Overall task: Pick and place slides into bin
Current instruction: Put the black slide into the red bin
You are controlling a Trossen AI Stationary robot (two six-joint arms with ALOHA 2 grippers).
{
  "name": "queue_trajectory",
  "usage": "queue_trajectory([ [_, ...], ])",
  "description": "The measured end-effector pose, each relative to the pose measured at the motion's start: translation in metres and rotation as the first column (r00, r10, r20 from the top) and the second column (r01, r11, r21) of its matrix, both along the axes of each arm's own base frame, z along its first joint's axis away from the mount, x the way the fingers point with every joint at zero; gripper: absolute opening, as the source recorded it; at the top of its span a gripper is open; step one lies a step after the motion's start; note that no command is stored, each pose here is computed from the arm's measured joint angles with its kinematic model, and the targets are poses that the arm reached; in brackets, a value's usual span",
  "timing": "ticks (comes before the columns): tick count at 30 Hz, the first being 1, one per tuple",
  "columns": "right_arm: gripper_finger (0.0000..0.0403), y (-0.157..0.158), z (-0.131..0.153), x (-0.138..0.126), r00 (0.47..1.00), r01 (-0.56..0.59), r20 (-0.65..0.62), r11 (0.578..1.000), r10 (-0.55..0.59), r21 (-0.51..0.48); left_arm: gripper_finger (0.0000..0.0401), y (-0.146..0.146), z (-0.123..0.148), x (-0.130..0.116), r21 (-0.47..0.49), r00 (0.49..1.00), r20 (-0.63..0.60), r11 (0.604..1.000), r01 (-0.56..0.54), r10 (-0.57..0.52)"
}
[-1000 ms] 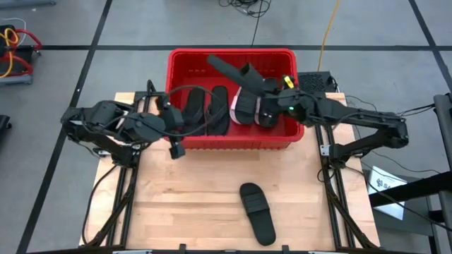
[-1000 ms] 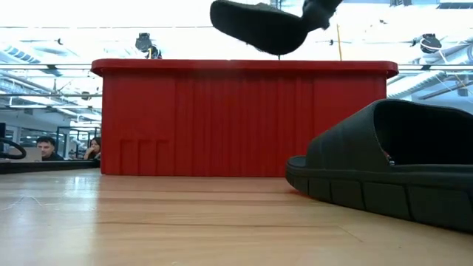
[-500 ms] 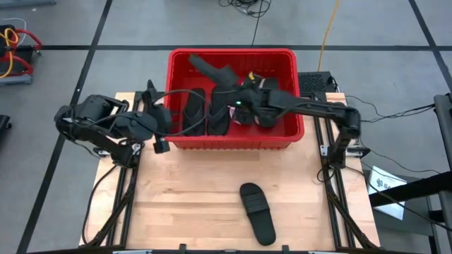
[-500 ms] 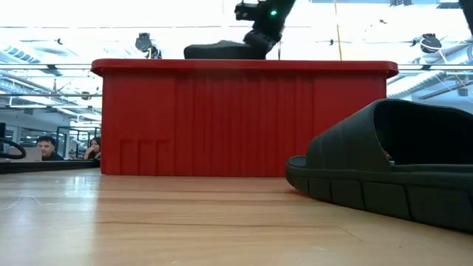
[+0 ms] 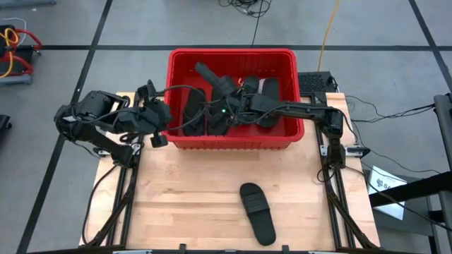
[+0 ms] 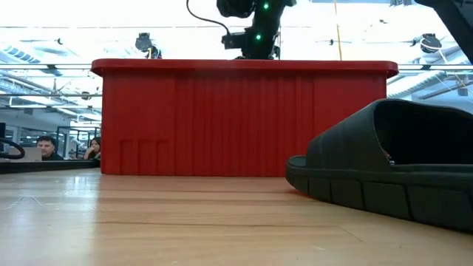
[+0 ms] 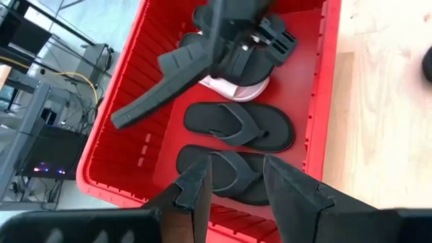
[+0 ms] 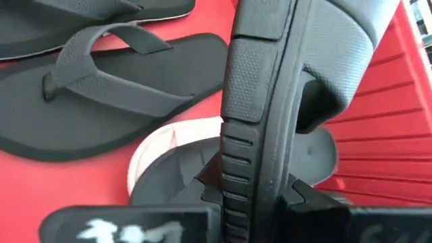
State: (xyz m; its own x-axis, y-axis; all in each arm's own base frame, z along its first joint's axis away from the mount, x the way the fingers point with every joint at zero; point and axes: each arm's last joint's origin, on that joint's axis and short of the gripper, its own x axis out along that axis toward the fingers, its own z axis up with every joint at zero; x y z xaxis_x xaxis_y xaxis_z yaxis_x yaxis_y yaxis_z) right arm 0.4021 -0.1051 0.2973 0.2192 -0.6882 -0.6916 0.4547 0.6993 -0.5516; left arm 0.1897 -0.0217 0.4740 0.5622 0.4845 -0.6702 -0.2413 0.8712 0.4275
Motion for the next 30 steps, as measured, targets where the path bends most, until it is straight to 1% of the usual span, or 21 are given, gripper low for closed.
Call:
queue_trajectory([
  [8,0.0035,0.002,-0.026,0.001,0.999,-0.001,-0.038,1.000,0.002,0.013,0.0134,0.008,0.000,0.001,-0.005,0.999,0.002,0.999,-0.043,0.043],
  [14,0.0035,0.004,-0.049,0.003,0.996,-0.077,-0.034,0.993,0.080,0.089,0.0134,0.010,-0.001,0.001,-0.044,0.999,-0.004,0.998,-0.037,0.037],
  [18,0.0036,0.004,-0.064,0.001,0.992,-0.103,-0.060,0.991,0.108,0.086,0.0134,0.010,-0.001,0.001,-0.055,0.999,-0.005,0.998,-0.033,0.032],
  [20,0.0048,0.004,-0.067,0.000,0.990,-0.109,-0.076,0.990,0.116,0.086,0.0134,0.010,-0.001,0.001,-0.055,0.999,-0.005,0.998,-0.032,0.032],
  [23,0.0077,0.005,-0.071,-0.002,0.986,-0.122,-0.102,0.989,0.131,0.086,0.0134,0.010,-0.001,0.001,-0.055,0.999,-0.005,0.998,-0.032,0.032],
  [30,0.0125,0.005,-0.072,-0.002,0.985,-0.131,-0.105,0.988,0.139,0.084,0.0134,0.010,-0.001,0.001,-0.054,1.000,-0.007,0.998,-0.029,0.029],
])
